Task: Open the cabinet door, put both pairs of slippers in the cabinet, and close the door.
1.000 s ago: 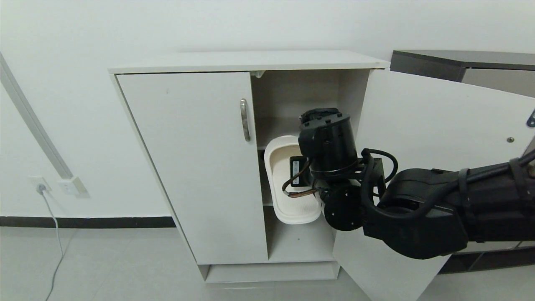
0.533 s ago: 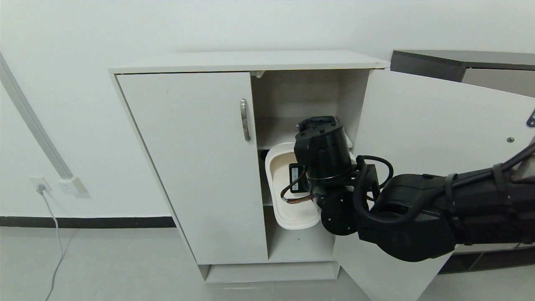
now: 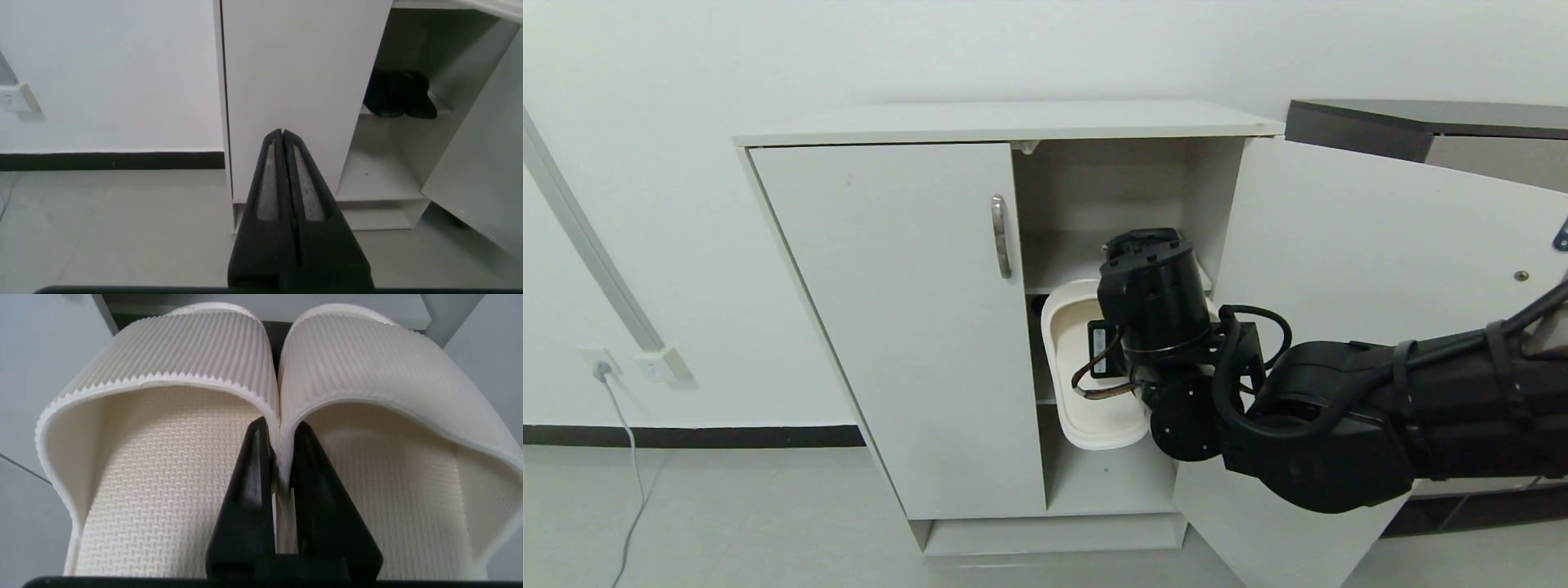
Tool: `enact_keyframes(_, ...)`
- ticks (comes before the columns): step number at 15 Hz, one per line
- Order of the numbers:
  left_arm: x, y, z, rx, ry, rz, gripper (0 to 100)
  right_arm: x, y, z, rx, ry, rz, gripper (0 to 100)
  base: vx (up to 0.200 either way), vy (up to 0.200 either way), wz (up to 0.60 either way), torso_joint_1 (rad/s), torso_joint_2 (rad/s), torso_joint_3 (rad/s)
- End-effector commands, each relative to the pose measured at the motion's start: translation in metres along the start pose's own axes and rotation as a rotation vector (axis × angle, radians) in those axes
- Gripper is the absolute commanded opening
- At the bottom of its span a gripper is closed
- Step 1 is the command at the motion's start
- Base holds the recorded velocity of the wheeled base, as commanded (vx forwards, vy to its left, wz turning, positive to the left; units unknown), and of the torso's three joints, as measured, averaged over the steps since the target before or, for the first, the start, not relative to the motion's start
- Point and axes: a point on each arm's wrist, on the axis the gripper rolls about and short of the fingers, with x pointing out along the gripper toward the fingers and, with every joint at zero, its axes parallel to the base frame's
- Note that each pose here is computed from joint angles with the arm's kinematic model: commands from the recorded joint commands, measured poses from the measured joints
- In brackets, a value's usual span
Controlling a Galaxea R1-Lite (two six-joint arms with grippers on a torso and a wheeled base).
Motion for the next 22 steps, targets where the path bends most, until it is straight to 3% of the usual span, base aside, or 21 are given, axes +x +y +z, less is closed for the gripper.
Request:
enact_keyframes(1,0.0,0.0,0.0,0.0,0.002,0.001,0,0.0,0.0,0.0,0.002,-0.001,0.001,0,0.2,0.0,0.0,-0.007,0.01,0.007)
enact_keyframes(13,0.0,0.0,0.0,0.0,0.002,0.001,0,0.0,0.0,-0.001,-0.006,0.002,0.0,0,0.2,0.0,0.0,0.004,0.0,0.002)
enact_keyframes(22,0.0,0.0,0.0,0.0,0.003,0.003,0,0.029,0.0,0.003,0.0,0.007,-0.021,0,0.0,0.0,0.0,0.0,0.0,0.0)
